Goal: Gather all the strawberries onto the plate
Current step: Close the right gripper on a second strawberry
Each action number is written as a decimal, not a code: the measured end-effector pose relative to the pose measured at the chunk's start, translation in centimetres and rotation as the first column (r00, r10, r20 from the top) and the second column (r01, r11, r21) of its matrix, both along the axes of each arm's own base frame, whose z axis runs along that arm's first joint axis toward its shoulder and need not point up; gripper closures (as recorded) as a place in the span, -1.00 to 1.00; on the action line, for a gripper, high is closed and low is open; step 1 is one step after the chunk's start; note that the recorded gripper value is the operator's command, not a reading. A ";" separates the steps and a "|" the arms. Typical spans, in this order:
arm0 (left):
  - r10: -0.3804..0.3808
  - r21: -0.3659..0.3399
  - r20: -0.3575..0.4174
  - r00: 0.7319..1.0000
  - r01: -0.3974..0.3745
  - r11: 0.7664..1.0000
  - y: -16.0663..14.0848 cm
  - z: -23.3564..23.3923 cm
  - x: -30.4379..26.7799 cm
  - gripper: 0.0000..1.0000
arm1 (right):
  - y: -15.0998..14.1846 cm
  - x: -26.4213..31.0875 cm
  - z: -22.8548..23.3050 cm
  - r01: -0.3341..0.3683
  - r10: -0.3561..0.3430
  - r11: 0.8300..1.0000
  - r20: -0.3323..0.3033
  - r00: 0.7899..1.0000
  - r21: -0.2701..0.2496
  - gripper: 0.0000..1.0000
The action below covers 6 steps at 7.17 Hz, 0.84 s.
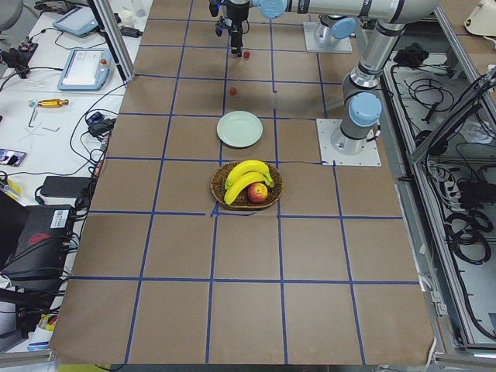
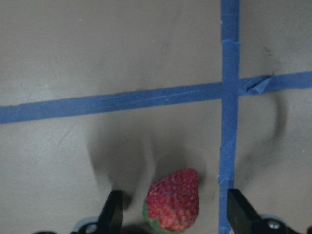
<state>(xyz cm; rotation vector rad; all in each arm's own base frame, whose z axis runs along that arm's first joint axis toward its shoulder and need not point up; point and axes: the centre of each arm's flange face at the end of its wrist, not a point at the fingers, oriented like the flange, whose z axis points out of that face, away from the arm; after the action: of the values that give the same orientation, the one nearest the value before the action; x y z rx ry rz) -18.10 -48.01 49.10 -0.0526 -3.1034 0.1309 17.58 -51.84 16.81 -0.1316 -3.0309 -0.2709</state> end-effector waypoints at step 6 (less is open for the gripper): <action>0.000 -0.004 0.001 1.000 0.000 1.000 0.1 0.2 0.0 -1.00 | -1.4 0.0 1.5 0.002 -0.001 0.999 0.011 1.000 -0.040 1.00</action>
<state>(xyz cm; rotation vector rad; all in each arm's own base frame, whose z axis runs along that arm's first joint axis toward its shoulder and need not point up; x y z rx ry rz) -18.09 -47.95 49.27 -0.0526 -3.1038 0.1370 17.56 -53.19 18.33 -0.1360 -3.0483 -0.2117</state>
